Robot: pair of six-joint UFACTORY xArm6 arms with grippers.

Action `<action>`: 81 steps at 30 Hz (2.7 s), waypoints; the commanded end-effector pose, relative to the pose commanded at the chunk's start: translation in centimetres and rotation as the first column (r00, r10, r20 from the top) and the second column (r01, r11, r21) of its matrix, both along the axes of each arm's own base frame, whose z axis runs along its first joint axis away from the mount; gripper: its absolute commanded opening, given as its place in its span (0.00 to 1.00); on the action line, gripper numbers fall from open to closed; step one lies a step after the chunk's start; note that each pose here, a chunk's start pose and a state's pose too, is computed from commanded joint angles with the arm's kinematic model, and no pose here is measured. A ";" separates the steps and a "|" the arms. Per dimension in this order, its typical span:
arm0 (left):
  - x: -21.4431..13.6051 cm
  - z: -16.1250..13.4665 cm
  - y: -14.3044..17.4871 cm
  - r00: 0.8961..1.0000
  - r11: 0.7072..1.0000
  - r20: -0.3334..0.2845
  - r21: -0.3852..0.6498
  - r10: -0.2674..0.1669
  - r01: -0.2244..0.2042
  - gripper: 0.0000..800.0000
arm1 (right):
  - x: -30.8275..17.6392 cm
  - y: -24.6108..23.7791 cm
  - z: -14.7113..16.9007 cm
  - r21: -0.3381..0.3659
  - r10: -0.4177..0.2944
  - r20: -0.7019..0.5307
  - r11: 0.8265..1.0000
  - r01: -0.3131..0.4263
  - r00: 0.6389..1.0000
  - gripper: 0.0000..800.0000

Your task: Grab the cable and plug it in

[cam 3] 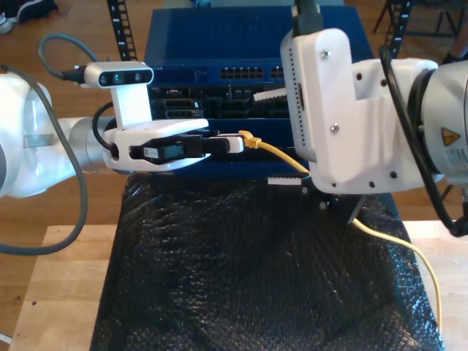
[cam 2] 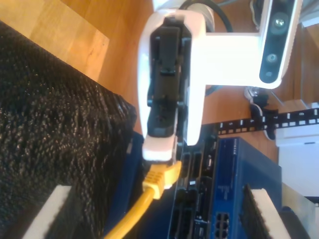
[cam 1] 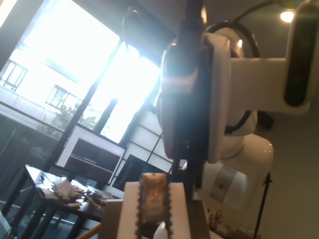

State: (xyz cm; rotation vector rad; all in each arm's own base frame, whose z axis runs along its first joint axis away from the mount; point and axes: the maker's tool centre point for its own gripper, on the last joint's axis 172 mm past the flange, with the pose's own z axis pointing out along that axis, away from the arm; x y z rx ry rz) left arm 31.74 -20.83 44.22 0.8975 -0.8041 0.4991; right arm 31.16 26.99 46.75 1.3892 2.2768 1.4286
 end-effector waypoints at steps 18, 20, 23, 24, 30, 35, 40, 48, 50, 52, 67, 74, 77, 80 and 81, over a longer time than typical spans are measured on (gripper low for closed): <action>-0.8 0.9 0.4 0.999 0.999 -0.002 -0.040 -0.033 0.033 0.01 | 0.2 1.5 0.0 0.020 0.014 0.024 1.000 -0.014 1.000 0.74; -0.8 0.9 0.4 0.999 0.999 -0.002 -0.040 -0.033 0.033 0.01 | 0.2 1.5 0.1 0.023 0.012 0.028 1.000 -0.013 1.000 0.70; -0.8 0.9 0.6 0.999 0.998 -0.011 -0.055 -0.041 0.041 0.01 | 0.1 1.5 0.3 0.024 0.014 0.030 1.000 -0.015 0.999 0.67; -0.7 1.1 0.7 0.999 0.997 -0.012 -0.068 -0.041 0.040 0.01 | 0.0 1.5 0.3 0.026 0.015 0.029 1.000 -0.016 0.999 0.67; -0.3 2.1 1.1 0.999 0.992 -0.023 -0.120 -0.036 0.033 0.01 | -0.2 1.8 0.3 0.024 0.024 0.030 0.999 -0.024 0.999 0.67; -0.2 2.1 1.1 0.999 0.992 -0.026 -0.120 -0.036 0.033 0.01 | -0.6 2.2 0.4 0.026 0.037 0.033 0.999 -0.038 0.999 0.65; -0.3 2.1 1.1 0.999 0.992 -0.028 -0.119 -0.039 0.036 0.01 | -0.7 2.2 0.4 0.026 0.038 0.035 0.999 -0.039 0.999 0.62; -0.3 2.1 1.1 0.999 0.992 -0.026 -0.118 -0.042 0.039 0.01 | -0.1 2.1 0.8 0.043 0.022 0.057 0.999 -0.024 0.998 0.53; -0.4 2.2 1.0 0.999 0.992 -0.023 -0.117 -0.044 0.041 0.01 | 0.1 2.0 0.9 0.049 0.013 0.065 0.999 -0.016 0.998 0.52; -0.4 2.2 1.0 0.999 0.992 -0.023 -0.117 -0.044 0.041 0.01 | 0.1 2.0 1.0 0.050 0.014 0.067 0.999 -0.017 0.998 0.51; -0.5 2.3 1.1 0.999 0.992 -0.022 -0.117 -0.046 0.043 0.01 | 0.1 2.0 0.9 0.050 0.012 0.064 0.999 -0.015 0.998 0.37; -0.4 2.3 1.1 0.999 0.992 -0.022 -0.116 -0.045 0.042 0.01 | 0.1 2.0 0.8 0.050 0.012 0.062 0.999 -0.015 0.998 0.36; -0.4 2.4 1.1 0.999 0.992 -0.019 -0.115 -0.045 0.043 0.01 | 0.1 2.0 0.8 0.051 0.011 0.061 0.999 -0.014 0.998 0.34; -0.4 2.5 1.1 0.999 0.993 -0.017 -0.110 -0.049 0.047 0.01 | 0.1 2.0 0.8 0.051 0.011 0.061 0.999 -0.014 0.998 0.31; -0.4 2.5 1.1 0.999 0.993 -0.017 -0.110 -0.049 0.047 0.01 | 0.1 2.0 0.8 0.051 0.011 0.061 0.999 -0.014 0.998 0.31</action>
